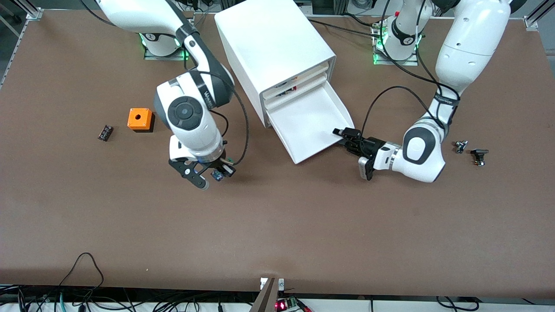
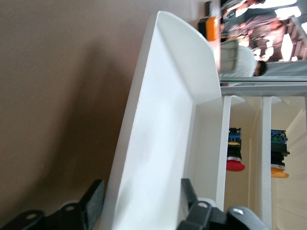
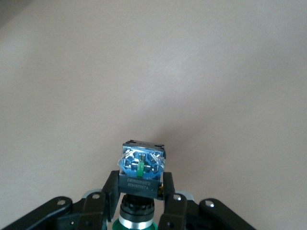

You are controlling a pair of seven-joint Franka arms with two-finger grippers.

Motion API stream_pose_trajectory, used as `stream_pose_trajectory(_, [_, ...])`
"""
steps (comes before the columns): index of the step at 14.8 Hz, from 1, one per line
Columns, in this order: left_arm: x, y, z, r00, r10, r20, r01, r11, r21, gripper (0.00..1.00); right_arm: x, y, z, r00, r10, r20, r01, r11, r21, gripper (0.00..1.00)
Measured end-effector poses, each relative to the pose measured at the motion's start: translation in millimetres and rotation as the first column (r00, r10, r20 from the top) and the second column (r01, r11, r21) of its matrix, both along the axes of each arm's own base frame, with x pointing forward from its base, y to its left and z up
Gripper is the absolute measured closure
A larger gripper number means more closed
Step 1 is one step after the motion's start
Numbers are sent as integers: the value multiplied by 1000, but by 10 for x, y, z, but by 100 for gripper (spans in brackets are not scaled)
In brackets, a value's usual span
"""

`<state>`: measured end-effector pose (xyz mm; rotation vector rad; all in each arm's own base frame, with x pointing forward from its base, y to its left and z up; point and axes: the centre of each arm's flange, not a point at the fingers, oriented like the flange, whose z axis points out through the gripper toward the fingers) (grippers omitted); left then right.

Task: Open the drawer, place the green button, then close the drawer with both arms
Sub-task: 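Carry the button over the open drawer while the left gripper withdraws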

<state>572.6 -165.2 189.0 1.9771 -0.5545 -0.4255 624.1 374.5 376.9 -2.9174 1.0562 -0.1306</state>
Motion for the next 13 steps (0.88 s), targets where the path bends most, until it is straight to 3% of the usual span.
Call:
stream_pose_trajectory(3, [128, 33, 855, 998, -21, -55, 33, 974, 224, 0, -181, 387, 156, 999, -45, 23, 44, 999, 25, 60])
stream_pose_trajectory(7, [267, 30, 2054, 998, 8, -57, 22, 865, 502, 0, -428, 819, 311, 991, -124, 42, 122, 991, 61, 60])
stream_pose_trajectory(13, [290, -267, 2724, 999, -18, 47, -24, 663, 749, 0, -813, 1494, 235, 970, -236, 60, 230, 969, 88, 60])
